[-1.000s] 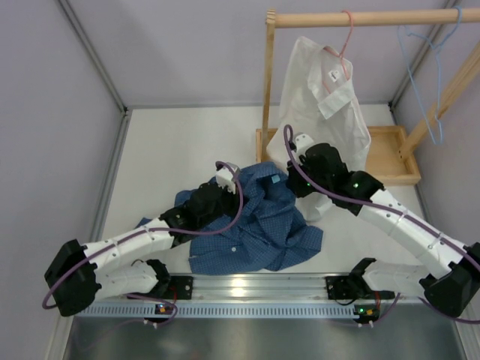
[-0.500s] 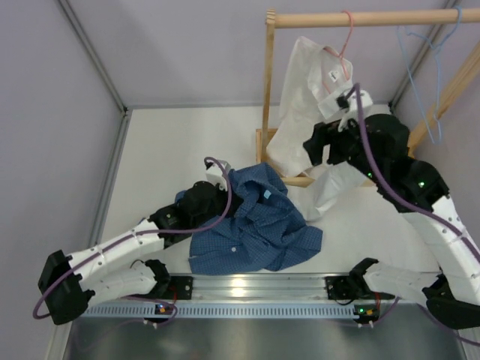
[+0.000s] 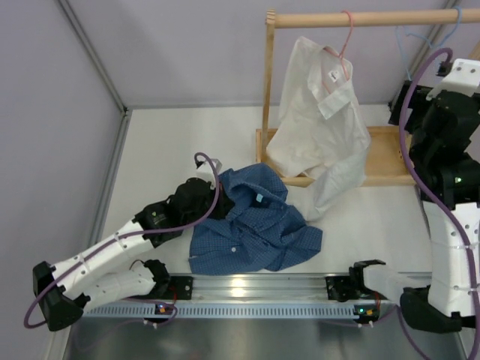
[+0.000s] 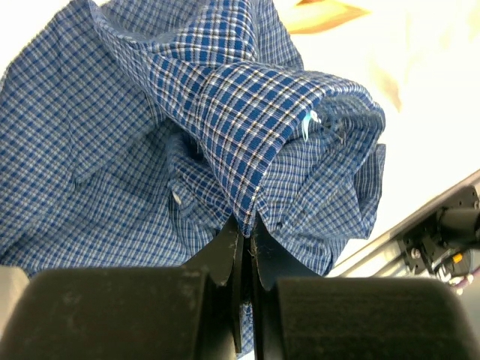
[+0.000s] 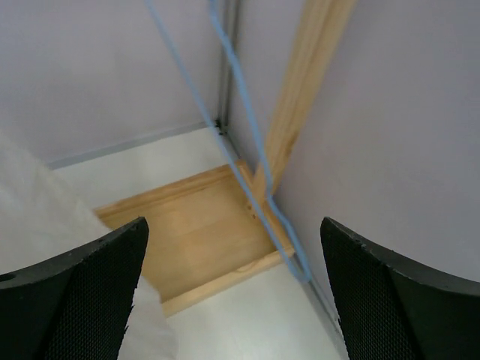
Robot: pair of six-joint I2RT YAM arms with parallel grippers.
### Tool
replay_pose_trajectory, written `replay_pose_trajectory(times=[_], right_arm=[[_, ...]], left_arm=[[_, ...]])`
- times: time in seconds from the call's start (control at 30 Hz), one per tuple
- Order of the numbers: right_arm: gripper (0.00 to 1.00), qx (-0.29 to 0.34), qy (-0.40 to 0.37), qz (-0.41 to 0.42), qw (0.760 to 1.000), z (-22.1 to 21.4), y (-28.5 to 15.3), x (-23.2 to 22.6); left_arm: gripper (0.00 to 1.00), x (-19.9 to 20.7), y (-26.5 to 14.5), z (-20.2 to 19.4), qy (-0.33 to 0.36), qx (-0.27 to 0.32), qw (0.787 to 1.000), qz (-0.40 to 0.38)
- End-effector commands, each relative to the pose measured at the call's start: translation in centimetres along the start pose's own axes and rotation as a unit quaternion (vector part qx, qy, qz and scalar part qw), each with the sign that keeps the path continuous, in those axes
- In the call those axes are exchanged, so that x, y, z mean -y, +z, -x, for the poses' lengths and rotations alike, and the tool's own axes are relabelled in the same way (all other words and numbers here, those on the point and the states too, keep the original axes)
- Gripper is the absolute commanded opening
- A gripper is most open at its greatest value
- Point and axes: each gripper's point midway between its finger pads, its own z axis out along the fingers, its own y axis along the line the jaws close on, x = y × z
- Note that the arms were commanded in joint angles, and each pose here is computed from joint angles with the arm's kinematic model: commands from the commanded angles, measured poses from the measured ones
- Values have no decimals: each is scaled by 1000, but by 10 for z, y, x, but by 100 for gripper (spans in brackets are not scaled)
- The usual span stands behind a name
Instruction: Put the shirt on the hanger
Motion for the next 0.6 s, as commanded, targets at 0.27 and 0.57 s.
replay_pose_trajectory(times=[0.27,0.57], right_arm=[[96,-72,26,11,997,-18,87,52],[68,-118,28,131,984,-38,116,9]], left_arm=[[0,-5,-13,-18,28,-55,998,3],[0,-13,-13,-44,48,-91,995,-4]])
